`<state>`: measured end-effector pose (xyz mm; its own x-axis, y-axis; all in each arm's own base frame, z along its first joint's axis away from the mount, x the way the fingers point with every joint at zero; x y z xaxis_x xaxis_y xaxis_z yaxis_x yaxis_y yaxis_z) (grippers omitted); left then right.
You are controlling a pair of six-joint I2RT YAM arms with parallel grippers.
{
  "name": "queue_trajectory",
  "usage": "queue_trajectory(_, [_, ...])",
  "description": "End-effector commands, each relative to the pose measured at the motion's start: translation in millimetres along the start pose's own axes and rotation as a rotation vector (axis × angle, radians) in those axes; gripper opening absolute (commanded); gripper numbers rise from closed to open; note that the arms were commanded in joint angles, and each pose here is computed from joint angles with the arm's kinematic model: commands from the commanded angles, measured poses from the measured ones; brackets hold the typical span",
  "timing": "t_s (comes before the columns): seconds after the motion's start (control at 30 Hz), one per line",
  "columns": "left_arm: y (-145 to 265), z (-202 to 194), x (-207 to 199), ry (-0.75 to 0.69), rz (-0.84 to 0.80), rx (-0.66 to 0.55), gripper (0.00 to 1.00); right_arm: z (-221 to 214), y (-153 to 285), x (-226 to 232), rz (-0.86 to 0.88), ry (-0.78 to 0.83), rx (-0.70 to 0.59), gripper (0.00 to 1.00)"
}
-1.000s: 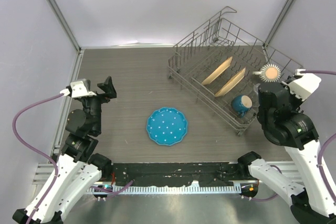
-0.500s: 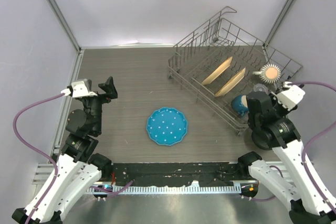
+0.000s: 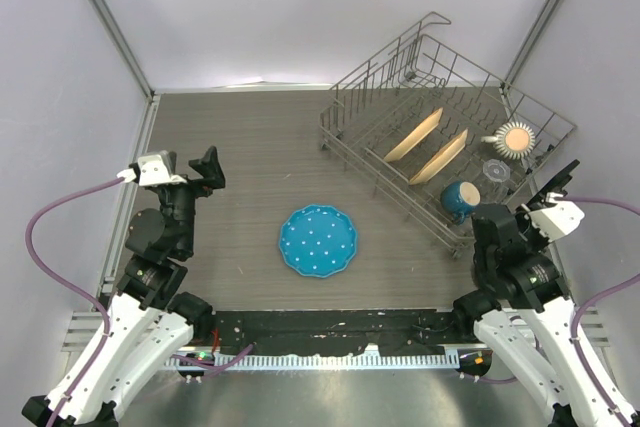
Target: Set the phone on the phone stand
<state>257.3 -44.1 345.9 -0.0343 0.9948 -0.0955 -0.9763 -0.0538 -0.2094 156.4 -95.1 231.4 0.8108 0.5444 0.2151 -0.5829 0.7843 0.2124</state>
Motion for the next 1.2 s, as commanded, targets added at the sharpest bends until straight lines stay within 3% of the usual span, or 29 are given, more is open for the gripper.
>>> queue_trajectory(0.0, [0, 23, -3, 0.030, -0.014, -0.054, 0.87, 24, -2, 10, -0.004, -0.214, -0.092, 0.01])
queue_trajectory(0.3, [0, 23, -3, 0.030, -0.016, -0.054, 0.87, 16, -3, 10, 0.018, -0.241, -0.096, 0.00])
queue_trajectory(0.4, [0, 23, -3, 0.029, -0.016, -0.054, 0.87, 15, -3, 13, 0.033, -0.220, -0.085, 0.05])
queue_trajectory(0.5, [0, 23, -2, 0.026, -0.011, -0.052, 0.87, 14, -1, 17, 0.055, -0.193, -0.058, 0.19])
queue_trajectory(0.53, [0, 23, -2, 0.026, -0.010, -0.051, 0.87, 15, -1, 19, 0.061, -0.191, -0.051, 0.28])
queue_trajectory(0.9, [1, 24, -3, 0.022, -0.013, -0.055, 0.86, 29, 10, 33, 0.125, -0.168, 0.026, 0.77])
queue_trajectory(1.03, [1, 24, -2, 0.019, -0.012, -0.055, 0.86, 50, 16, 37, 0.147, -0.131, 0.027, 0.84])
queue_trajectory(1.17, [1, 24, -2, 0.015, -0.013, -0.056, 0.86, 75, 24, 48, 0.220, -0.061, 0.034, 0.85])
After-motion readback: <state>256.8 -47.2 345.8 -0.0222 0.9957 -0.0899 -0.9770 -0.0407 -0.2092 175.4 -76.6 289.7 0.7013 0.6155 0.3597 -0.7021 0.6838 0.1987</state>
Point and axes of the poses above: each gripper's point midway between its finger pads, its own y axis back along the fingers, its own x axis along the line the jaws close on, z = x × y, the point moved 1 cm from there along y, back along the fingers, and after that the axes turned 6 degrees about -y, right-handed, at the moved point
